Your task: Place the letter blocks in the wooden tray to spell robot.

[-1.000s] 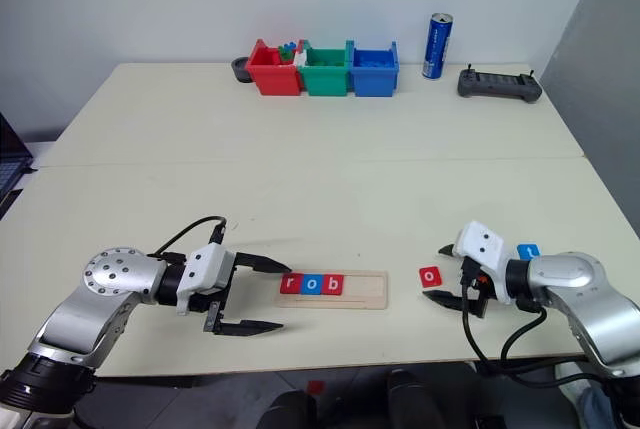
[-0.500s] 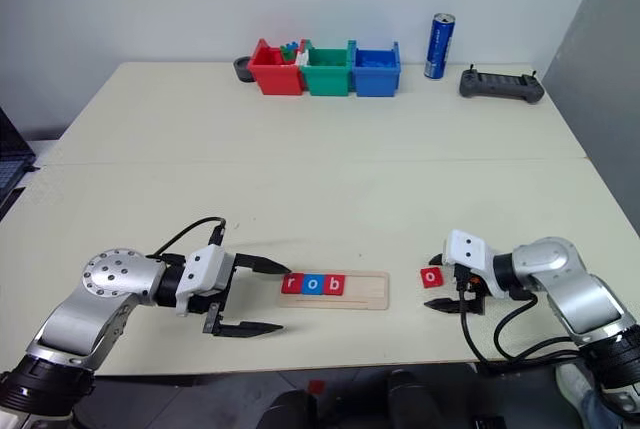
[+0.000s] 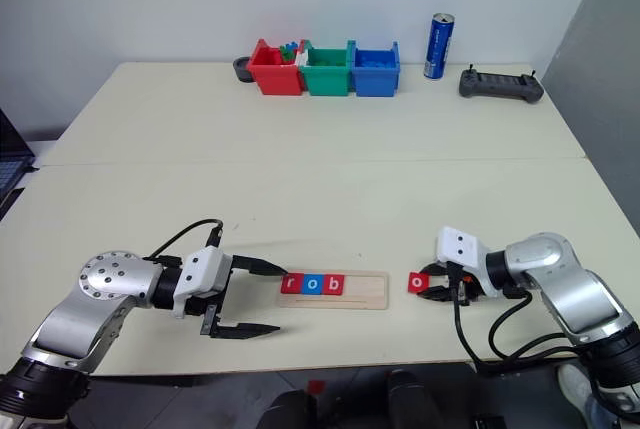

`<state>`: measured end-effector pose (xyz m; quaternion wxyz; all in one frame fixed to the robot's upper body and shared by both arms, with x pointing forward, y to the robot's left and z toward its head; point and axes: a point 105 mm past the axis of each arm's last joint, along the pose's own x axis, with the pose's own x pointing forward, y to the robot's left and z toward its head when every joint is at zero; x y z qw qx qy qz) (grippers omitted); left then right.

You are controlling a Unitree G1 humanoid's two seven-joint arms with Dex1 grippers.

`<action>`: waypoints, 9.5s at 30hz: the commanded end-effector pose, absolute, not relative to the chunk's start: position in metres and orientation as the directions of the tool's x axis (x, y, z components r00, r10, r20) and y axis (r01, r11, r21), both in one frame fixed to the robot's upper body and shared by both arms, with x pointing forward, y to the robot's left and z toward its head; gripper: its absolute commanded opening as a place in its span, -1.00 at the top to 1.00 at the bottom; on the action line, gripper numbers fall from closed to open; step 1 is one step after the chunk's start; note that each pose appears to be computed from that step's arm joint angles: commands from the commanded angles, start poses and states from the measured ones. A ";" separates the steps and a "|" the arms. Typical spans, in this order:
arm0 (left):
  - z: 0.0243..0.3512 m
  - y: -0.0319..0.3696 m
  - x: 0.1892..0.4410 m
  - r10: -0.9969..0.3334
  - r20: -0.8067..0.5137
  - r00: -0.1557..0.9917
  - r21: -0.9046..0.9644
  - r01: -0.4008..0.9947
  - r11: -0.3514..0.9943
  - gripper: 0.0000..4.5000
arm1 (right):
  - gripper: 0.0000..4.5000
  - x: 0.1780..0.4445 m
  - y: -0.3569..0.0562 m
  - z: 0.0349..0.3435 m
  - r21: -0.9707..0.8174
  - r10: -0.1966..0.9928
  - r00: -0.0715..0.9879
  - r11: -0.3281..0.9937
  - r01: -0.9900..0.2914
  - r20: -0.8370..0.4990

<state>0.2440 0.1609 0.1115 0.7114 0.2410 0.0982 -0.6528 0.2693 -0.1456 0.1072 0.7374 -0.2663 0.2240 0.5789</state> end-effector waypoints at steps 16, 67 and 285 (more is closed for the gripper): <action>0.136 0.150 0.248 -0.880 -0.440 0.178 0.260 0.963 0.065 -1.00 | 0.36 0.272 -0.055 0.105 -0.238 0.733 0.251 0.124 -0.963 -0.633; 0.132 0.154 0.248 -0.867 -0.459 0.192 0.263 0.962 0.074 -1.00 | 0.96 0.268 -0.062 0.104 -0.312 0.668 0.244 0.019 -0.950 -0.703; 0.115 0.167 0.252 -0.862 -0.447 0.239 0.299 0.948 0.108 -1.00 | 0.38 0.262 -0.055 0.106 -0.169 0.788 0.253 0.190 -0.967 -0.561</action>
